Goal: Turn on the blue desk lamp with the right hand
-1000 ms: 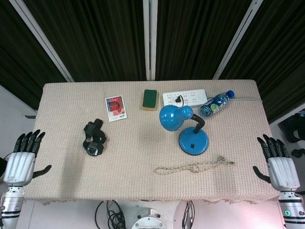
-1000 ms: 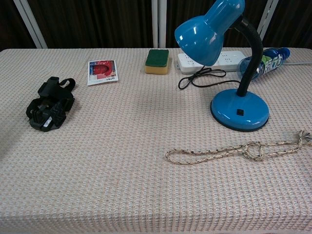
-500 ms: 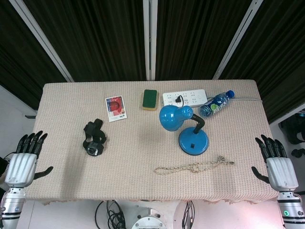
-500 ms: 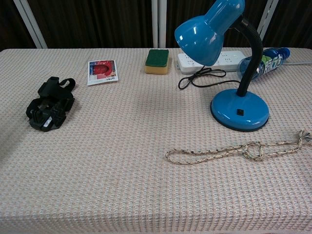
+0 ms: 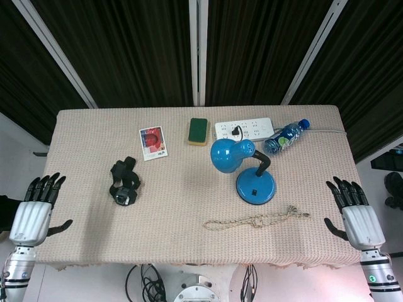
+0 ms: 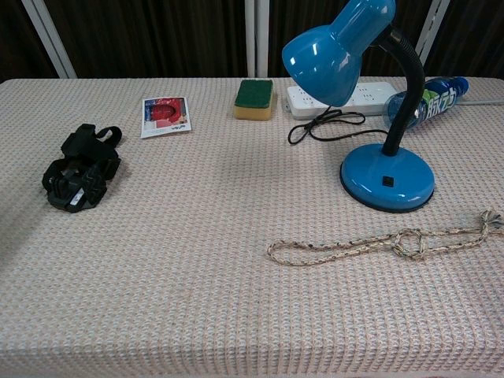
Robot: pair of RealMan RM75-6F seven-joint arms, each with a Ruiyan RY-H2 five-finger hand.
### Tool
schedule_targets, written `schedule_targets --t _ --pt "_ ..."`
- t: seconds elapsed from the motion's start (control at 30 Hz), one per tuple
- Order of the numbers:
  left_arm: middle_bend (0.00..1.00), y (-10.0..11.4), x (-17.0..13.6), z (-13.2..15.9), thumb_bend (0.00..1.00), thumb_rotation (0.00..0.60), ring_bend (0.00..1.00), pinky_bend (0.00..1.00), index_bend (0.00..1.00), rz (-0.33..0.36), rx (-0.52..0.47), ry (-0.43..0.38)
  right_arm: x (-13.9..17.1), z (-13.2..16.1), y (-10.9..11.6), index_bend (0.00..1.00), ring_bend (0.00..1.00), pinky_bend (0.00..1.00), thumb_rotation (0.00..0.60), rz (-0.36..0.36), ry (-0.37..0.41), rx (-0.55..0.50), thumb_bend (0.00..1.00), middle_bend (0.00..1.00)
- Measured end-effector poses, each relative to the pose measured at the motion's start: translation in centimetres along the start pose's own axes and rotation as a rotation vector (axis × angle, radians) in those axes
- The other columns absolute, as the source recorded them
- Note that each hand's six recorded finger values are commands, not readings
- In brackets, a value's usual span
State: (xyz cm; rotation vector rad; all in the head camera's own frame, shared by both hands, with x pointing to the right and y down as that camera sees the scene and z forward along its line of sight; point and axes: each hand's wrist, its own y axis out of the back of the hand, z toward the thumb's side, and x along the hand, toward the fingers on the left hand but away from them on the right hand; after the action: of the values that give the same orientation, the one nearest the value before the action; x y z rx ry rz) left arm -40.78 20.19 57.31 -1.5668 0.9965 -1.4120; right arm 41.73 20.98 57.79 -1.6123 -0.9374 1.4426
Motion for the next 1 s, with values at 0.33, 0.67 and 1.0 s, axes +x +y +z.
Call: schedule_targets --t 0.33,0.67,1.0 --pt "0.01 -0.1 -0.3 -0.4 0.00 0.600 0.00 0.00 0.00 -0.003 0.012 0.011 -1.2 3.7 -2.5 0.00 0.73 0.76 0.600 0.106 0.120 0.003 0.29 0.78" --pt "0.01 -0.1 -0.4 -0.5 0.00 0.600 0.00 0.00 0.00 -0.009 0.012 0.013 -3.3 7.3 -4.3 0.00 0.86 0.85 0.600 0.163 0.193 0.001 0.54 0.94" --pt "0.01 -0.4 -0.5 -1.0 0.00 0.600 0.00 0.00 0.00 -0.024 0.018 0.022 -4.9 8.8 -7.7 0.00 0.86 0.85 0.600 0.332 0.201 0.018 0.78 0.94"
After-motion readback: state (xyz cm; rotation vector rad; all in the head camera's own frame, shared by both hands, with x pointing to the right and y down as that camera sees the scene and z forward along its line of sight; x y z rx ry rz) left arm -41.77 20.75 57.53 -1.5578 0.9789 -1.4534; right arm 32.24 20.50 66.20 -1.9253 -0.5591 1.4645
